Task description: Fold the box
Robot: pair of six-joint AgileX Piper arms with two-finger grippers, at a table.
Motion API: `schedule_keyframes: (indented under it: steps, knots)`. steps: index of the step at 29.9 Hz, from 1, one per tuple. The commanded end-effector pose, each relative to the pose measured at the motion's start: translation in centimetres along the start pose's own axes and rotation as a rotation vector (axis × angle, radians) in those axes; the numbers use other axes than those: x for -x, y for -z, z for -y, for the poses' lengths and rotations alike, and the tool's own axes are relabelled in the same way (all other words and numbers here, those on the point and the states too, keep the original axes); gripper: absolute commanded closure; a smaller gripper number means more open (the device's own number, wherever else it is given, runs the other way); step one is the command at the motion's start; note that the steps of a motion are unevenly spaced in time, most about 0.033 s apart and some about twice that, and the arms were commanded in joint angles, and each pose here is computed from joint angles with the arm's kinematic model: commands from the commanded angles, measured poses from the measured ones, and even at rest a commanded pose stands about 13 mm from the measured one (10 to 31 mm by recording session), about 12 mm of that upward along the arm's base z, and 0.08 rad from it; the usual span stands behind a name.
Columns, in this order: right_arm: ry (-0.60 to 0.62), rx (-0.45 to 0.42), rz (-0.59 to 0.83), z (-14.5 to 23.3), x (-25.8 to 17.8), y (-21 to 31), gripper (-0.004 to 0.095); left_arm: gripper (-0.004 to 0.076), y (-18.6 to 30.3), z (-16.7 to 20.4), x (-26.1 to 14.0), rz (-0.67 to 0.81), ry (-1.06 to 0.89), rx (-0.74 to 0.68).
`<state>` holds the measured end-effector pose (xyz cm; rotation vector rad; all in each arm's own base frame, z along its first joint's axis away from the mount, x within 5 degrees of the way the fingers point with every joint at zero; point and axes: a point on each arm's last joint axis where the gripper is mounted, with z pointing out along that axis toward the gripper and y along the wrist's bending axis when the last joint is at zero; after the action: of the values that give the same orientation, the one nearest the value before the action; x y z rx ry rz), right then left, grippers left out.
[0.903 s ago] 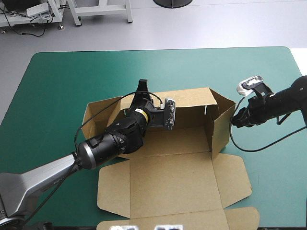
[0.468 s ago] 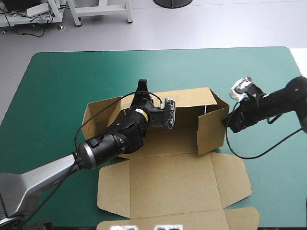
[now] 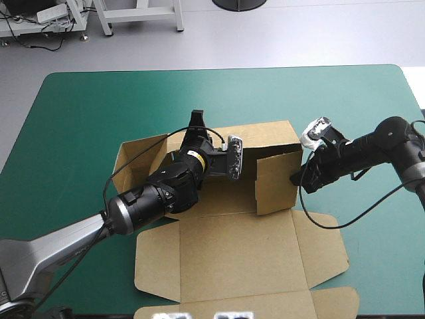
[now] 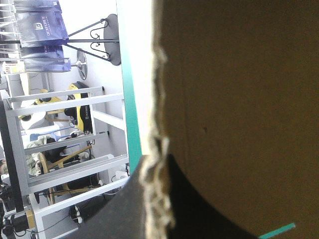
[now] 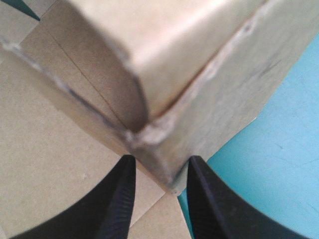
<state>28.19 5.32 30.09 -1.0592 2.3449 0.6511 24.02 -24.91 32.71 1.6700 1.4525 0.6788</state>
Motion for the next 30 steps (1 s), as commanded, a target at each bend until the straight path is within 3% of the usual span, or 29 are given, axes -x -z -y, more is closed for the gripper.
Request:
schedule_keyframes:
  steps: [1,16,20,24,30]
  knots:
    - [0.005,-0.06,0.144,-0.4,1.7,1.3,0.058,0.0729,0.8,-0.5,0.4,0.044,0.054,-0.003]
    - [-0.007,-0.116,0.262,0.2,2.6,1.3,0.0592,0.0729,0.8,-0.5,0.4,0.044,0.05,-0.003]
    - [-0.064,-0.117,0.345,0.4,3.1,1.3,0.0686,0.0729,0.8,-0.5,0.4,0.044,0.055,-0.003]
    - [-0.073,-0.138,0.356,0.7,2.9,0.9,0.0928,0.0729,0.8,-0.5,0.4,0.044,0.059,-0.004]
    - [-0.101,-0.106,0.329,1.2,2.6,0.0,0.0918,0.0728,0.8,-0.4,0.3,0.037,0.072,-0.007]
